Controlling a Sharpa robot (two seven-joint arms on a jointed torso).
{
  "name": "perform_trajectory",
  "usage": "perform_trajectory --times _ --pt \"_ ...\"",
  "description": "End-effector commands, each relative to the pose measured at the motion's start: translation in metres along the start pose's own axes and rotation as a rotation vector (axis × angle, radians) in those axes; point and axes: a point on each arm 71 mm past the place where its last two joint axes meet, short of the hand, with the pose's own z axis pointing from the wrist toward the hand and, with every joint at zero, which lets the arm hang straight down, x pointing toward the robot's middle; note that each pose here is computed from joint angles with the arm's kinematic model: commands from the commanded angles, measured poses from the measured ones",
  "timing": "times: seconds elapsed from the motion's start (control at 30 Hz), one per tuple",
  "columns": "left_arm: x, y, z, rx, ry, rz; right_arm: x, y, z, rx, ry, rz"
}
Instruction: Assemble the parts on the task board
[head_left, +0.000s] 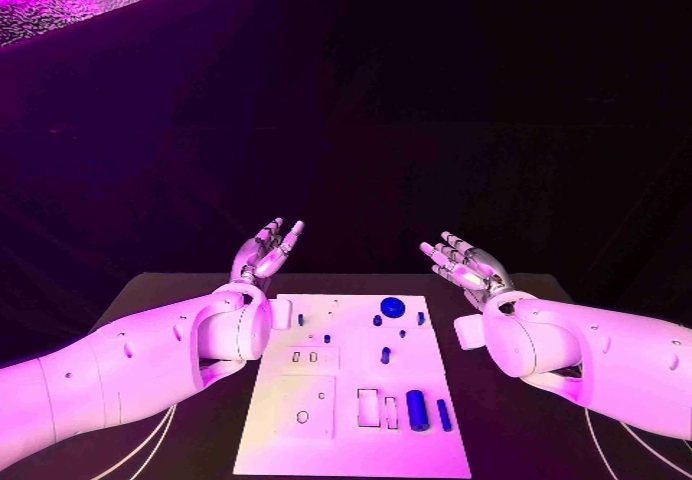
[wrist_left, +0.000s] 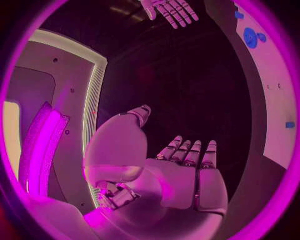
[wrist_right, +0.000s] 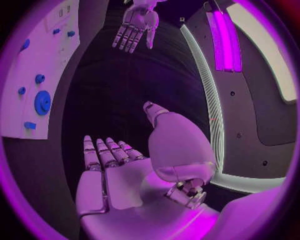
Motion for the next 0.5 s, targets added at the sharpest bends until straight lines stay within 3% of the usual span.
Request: perform_trajectory --times 0.03,0.17,0.2,0.5 --pt "0.0046 -0.0023 0.0004 0.021 0.049 -0.037 0.006 0.0 0.001 0.026 0.145 0.033" --pt "0.0046 -0.0023 0.0004 0.021 0.049 -0.037 0.005 0.001 0.002 0.03 0.157 0.031" --pt "0.0001 -0.0018 0.0004 0.018 0.052 -0.042 -0.007 0.007 0.003 -0.017 0.128 -0.051" --pt "-0.0036 -0.0059 -0.0047 0.032 0.119 -0.087 -0.011 0.017 0.009 -0.109 0.157 -0.234"
